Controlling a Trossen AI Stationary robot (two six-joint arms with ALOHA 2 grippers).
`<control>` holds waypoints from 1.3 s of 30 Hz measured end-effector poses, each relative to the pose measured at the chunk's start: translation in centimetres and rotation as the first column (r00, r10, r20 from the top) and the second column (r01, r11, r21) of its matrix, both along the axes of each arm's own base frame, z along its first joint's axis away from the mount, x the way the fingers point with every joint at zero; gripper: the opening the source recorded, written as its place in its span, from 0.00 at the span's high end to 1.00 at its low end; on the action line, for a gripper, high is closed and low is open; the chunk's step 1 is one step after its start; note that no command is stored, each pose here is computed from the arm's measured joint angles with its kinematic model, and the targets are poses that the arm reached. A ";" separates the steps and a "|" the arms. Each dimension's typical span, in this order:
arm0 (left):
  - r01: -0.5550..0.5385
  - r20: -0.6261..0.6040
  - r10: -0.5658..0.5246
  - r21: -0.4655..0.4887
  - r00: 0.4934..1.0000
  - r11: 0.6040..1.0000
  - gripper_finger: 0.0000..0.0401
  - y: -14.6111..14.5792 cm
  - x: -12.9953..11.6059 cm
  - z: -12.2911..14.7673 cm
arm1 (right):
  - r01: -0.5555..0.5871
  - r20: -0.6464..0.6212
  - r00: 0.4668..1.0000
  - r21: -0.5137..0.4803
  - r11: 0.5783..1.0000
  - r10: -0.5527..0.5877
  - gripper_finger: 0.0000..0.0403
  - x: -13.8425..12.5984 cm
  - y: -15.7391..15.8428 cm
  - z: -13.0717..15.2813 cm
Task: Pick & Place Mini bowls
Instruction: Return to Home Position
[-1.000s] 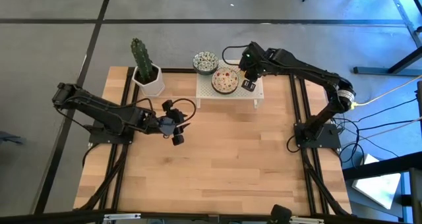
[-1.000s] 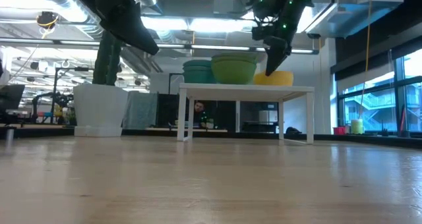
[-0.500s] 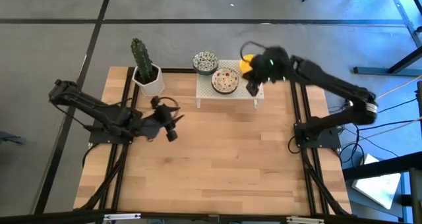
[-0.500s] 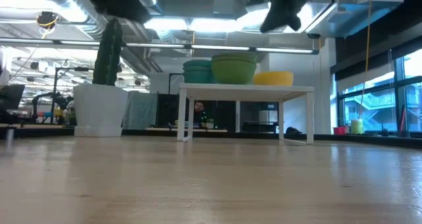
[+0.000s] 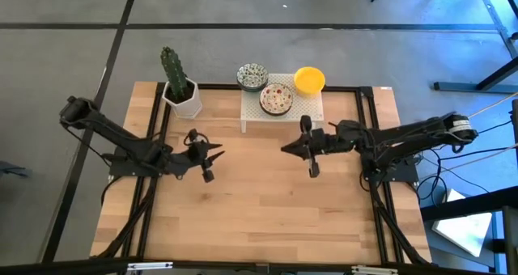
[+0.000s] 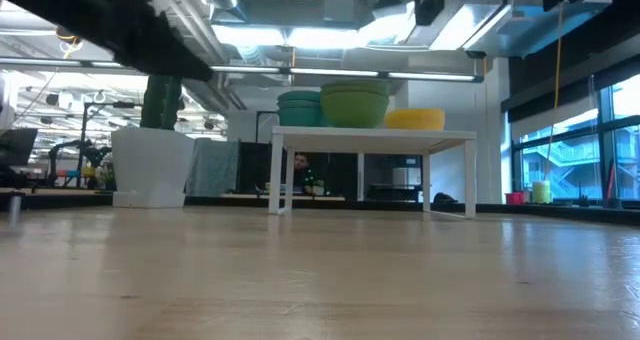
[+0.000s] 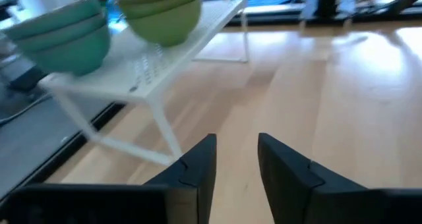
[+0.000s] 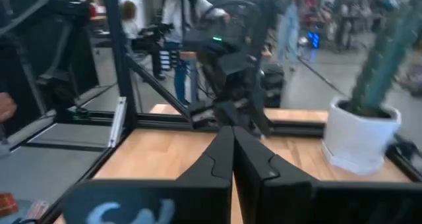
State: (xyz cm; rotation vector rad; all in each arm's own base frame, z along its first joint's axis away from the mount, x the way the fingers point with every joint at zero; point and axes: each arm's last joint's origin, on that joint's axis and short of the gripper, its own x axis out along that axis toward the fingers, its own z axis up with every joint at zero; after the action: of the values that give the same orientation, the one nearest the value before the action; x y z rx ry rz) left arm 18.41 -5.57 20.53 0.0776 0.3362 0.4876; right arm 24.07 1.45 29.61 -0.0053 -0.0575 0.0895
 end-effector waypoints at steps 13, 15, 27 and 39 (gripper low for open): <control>0.084 0.235 -0.108 0.111 0.966 0.990 0.87 3.1 -1.9 4.8 | -0.038 -0.007 0.999 -0.162 0.986 0.037 0.99 -4.1 -0.1 1.5; 0.105 0.252 -0.129 0.107 0.959 0.989 0.89 3.5 -2.6 4.0 | -0.036 -0.006 0.999 -0.162 0.986 0.036 0.99 -4.8 -0.2 0.5; 0.089 0.445 -0.138 0.128 0.885 0.988 0.94 4.9 -6.7 2.4 | -0.040 0.103 0.993 -0.105 0.994 0.051 1.00 -9.2 -2.0 -3.0; 0.120 0.486 -0.183 0.158 0.855 0.980 0.96 5.1 -8.2 0.5 | -0.054 0.133 0.989 -0.030 0.998 0.058 0.99 -11.8 -2.8 -6.0</control>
State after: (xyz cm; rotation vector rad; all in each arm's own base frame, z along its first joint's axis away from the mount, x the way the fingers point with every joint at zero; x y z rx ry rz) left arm 10.16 -0.49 21.04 0.0928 -0.2115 0.3540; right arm 12.23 -1.38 23.58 -0.0365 -0.1908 0.1459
